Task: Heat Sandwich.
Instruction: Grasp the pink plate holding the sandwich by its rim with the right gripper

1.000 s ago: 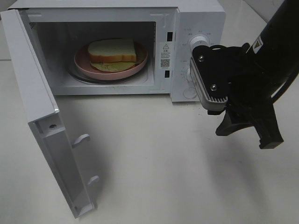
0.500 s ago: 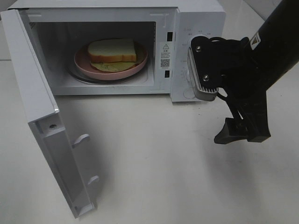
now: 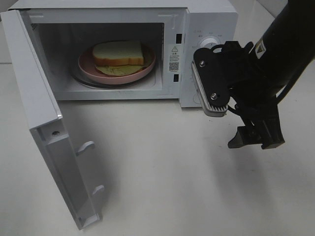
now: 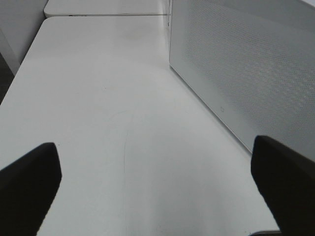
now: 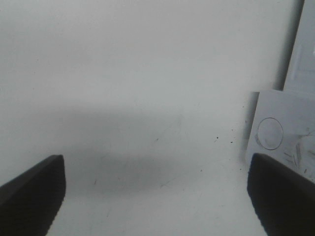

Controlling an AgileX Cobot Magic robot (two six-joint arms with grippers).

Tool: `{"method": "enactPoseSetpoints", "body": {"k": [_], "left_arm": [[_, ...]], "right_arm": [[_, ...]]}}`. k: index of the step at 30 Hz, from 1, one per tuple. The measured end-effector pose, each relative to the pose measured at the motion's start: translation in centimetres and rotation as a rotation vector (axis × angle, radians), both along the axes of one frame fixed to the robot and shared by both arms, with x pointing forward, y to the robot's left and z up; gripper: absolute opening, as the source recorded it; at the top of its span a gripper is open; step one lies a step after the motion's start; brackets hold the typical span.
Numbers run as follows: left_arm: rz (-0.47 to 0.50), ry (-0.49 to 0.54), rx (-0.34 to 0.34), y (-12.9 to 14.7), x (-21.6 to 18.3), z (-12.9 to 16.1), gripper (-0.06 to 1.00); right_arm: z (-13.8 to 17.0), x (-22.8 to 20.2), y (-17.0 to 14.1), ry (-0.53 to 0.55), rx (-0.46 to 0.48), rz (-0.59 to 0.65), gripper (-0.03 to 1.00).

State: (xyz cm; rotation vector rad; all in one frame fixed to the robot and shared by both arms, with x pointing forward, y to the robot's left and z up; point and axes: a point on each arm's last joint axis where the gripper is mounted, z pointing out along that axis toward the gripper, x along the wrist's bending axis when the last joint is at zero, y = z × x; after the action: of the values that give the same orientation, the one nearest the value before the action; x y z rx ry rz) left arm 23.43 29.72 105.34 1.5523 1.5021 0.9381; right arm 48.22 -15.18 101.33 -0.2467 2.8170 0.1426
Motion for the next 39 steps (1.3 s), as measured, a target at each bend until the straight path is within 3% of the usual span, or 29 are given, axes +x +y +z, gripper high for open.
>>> {"method": "enactPoseSetpoints", "body": {"k": [18,39], "left_arm": [[0.0,0.0,0.0,0.0,0.0,0.0,0.99],[0.0,0.0,0.0,0.0,0.0,0.0,0.99]], "right_arm": [[0.1,4.6,7.4,-0.084,0.022,0.127,0.92],[-2.1,9.8,11.7,-0.115,0.055,0.113,0.88]]}}
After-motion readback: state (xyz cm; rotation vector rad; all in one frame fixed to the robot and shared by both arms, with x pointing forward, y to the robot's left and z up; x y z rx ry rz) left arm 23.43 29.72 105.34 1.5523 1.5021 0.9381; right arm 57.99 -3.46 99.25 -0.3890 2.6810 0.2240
